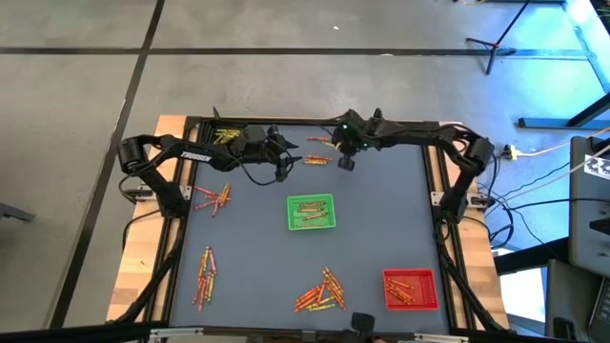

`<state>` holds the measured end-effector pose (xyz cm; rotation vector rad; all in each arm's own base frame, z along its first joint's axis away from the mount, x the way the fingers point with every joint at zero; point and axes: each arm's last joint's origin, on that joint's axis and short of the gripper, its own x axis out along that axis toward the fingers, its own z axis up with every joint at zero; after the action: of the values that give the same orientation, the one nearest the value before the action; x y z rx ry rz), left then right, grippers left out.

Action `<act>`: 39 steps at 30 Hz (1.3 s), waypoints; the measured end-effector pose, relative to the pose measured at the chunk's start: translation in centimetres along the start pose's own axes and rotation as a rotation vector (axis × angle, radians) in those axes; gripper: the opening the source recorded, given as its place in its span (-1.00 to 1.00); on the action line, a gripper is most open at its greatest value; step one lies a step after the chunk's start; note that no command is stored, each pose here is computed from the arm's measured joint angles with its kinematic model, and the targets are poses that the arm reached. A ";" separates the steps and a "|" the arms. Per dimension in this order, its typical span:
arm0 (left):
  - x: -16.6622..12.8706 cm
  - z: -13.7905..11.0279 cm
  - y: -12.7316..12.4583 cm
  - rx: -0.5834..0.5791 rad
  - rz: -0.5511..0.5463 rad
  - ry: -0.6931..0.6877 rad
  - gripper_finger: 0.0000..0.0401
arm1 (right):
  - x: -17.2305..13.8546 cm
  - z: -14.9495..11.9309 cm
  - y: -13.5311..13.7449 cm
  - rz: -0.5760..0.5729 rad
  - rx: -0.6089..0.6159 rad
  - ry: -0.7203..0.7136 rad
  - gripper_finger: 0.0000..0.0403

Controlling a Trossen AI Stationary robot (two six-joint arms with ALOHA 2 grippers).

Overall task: Sort crayons
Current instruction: Put the green crayon into the black bin

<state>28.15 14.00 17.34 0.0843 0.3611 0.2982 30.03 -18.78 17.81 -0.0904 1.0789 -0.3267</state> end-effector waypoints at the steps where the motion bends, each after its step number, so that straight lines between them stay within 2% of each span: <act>1: 0.0 0.0 0.0 0.000 0.000 0.000 -0.14 | -0.5 0.0 0.0 0.001 0.002 -0.002 -0.93; 7: 0.0 0.3 0.0 0.005 0.004 -0.033 -0.14 | -2.9 -0.1 0.0 0.005 0.038 -0.062 -0.93; 10: 0.0 0.5 -0.1 0.008 -0.024 -0.050 -0.14 | -3.7 -1.0 0.4 -0.008 0.063 -0.149 -0.93; 12: 0.0 0.6 -0.3 0.012 -0.045 -0.061 -0.14 | -4.1 -1.8 0.8 -0.024 0.070 -0.233 -0.92; 17: 0.1 1.1 -1.1 0.049 -0.080 -0.107 -0.14 | -5.1 -3.5 1.9 0.017 0.052 -0.485 -0.92; 25: 0.1 2.2 -2.7 0.131 -0.111 -0.209 -0.14 | -6.3 -3.6 2.4 0.066 -0.026 -0.805 -0.92; 33: -0.2 3.6 -2.7 0.179 -0.074 -0.357 -0.14 | -7.5 -2.3 3.4 0.105 -0.096 -0.974 -0.92; 39: -0.3 3.4 -3.2 0.181 -0.099 -0.378 -0.14 | -7.7 -1.6 5.4 0.105 -0.158 -0.990 -0.92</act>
<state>30.01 10.82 20.22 0.2952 0.0155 0.1464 26.51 -11.18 22.38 -0.2996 0.1221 -0.0683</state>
